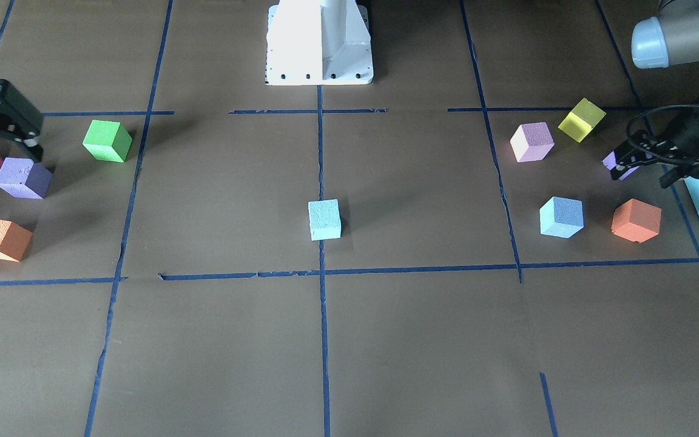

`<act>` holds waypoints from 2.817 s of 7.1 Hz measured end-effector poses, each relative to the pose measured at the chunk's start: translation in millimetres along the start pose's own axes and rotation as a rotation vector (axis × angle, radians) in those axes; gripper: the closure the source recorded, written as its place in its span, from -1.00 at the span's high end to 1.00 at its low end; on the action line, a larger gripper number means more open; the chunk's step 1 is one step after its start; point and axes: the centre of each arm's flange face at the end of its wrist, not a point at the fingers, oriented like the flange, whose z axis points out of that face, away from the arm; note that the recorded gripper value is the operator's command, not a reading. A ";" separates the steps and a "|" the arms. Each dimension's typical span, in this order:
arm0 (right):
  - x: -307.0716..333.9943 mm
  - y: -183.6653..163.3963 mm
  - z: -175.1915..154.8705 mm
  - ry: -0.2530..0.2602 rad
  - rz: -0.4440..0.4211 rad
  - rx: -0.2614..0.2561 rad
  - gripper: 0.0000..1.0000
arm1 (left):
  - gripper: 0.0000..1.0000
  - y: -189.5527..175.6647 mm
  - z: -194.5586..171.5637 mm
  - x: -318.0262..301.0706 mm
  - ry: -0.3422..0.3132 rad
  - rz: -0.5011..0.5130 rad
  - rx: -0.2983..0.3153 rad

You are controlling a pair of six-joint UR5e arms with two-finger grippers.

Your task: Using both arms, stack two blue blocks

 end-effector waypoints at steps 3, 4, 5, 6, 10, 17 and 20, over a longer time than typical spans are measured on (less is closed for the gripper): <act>104.9 15.5 18.5 0.022 -0.062 -0.060 0.99 | 1.00 -1.4 90.8 20.9 -0.011 -0.006 0.043; 133.1 18.3 23.3 0.023 -0.069 -0.077 0.99 | 1.00 -2.1 108.1 25.4 -0.013 -0.002 0.034; 159.5 19.0 27.1 0.025 -0.080 -0.092 0.99 | 1.00 -1.8 120.5 31.3 -0.013 0.005 0.020; 182.9 19.8 29.6 0.027 -0.090 -0.104 0.99 | 0.64 -2.2 127.8 36.9 -0.012 0.013 0.012; 223.2 36.4 36.6 0.029 -0.054 -0.127 0.99 | -1.00 -1.8 125.2 43.5 -0.004 0.019 0.006; 296.8 122.7 96.7 -0.051 0.002 -0.119 0.99 | -1.00 -81.8 -3.2 274.3 -0.011 -0.121 -0.091; 312.2 144.6 105.4 -0.060 0.038 -0.136 0.99 | -1.00 -104.4 3.7 423.2 0.039 -0.214 -0.130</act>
